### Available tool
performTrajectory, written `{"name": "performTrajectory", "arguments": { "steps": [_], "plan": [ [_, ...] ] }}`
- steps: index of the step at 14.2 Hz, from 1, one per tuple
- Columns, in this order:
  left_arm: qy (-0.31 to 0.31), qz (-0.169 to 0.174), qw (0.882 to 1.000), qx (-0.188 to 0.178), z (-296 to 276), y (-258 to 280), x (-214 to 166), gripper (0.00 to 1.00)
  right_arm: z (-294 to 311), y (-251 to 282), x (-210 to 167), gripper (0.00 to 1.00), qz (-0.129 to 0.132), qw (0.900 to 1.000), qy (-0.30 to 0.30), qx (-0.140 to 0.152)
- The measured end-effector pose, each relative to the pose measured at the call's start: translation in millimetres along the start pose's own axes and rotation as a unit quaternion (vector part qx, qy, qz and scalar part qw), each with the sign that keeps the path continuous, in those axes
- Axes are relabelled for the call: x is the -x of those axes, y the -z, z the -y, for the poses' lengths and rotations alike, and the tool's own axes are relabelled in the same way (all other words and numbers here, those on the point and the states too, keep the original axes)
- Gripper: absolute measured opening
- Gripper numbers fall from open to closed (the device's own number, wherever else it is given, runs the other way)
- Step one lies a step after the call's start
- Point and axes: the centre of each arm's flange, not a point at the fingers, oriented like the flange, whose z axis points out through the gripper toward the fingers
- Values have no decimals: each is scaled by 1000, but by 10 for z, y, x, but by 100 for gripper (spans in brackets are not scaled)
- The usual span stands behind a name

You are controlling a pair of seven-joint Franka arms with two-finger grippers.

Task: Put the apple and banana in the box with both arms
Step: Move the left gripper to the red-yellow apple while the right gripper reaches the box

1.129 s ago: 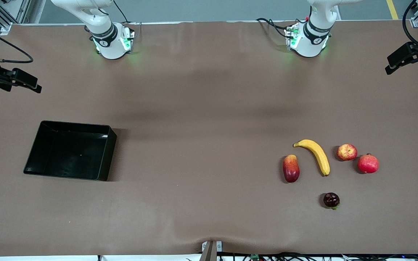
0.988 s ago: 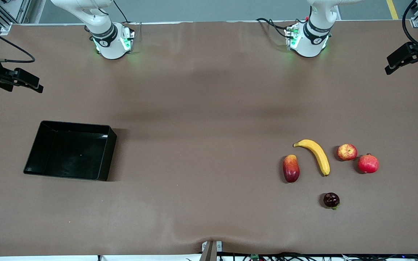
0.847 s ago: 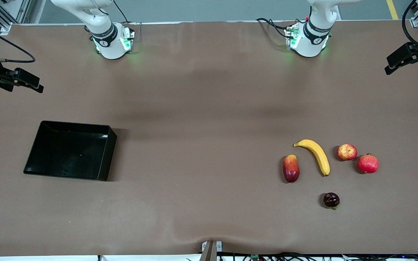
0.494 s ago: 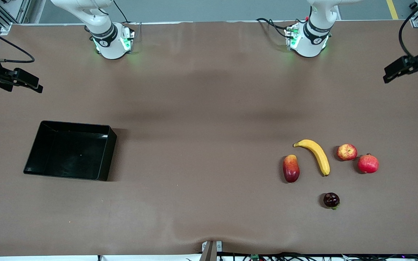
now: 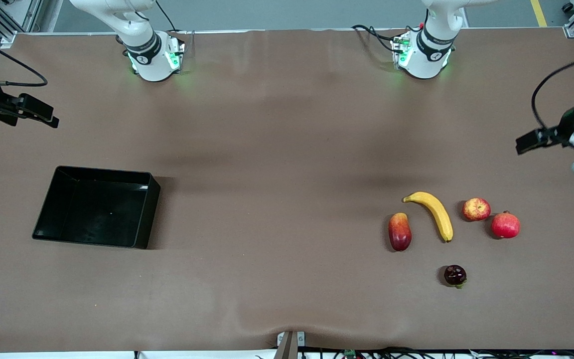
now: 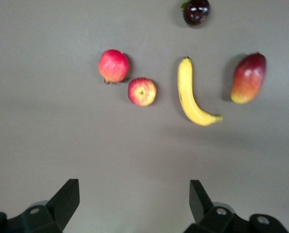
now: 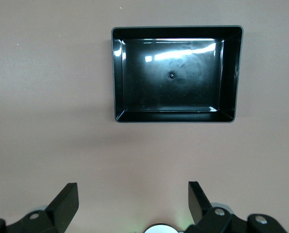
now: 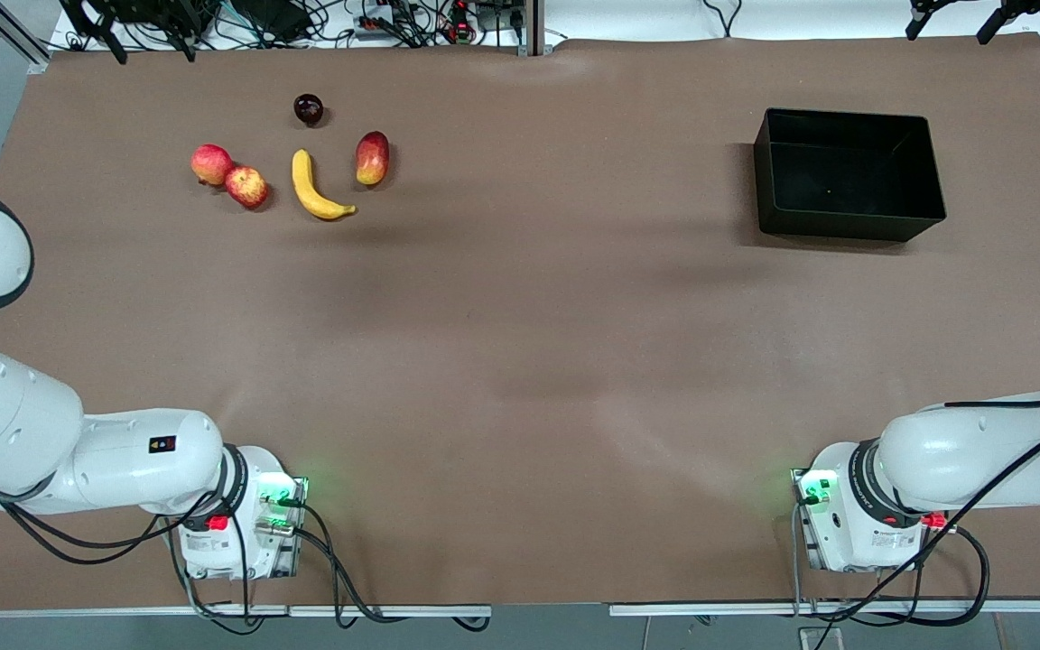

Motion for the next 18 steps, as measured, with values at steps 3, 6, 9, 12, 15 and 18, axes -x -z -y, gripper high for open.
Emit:
{"name": "performTrajectory", "arguments": {
  "steps": [3, 6, 9, 12, 15, 18],
  "plan": [
    [18, -9, 1000, 7, 224, -700, -198, 100, -37, -91, -90, 100, 2, 1000, -4, 0],
    [16, -24, 999, 17, 187, -1384, -371, 100, -220, -387, -324, 100, 15, 1000, -22, 0],
    [18, -26, 999, 25, 105, -1926, -446, 100, -592, -829, -634, 100, 31, 999, -40, -2],
    [40, -22, 999, 29, 140, -2200, -508, 100, -872, -1192, -854, 100, 37, 999, -38, -4],
    [70, -26, 997, 35, 263, -2455, -581, 100, -1093, -1539, -1023, 100, 23, 999, -26, -5],
    [107, -19, 993, 40, 306, -2785, -626, 100, -1436, -2051, -1171, 100, 13, 1000, -12, -5]
  ]
}}
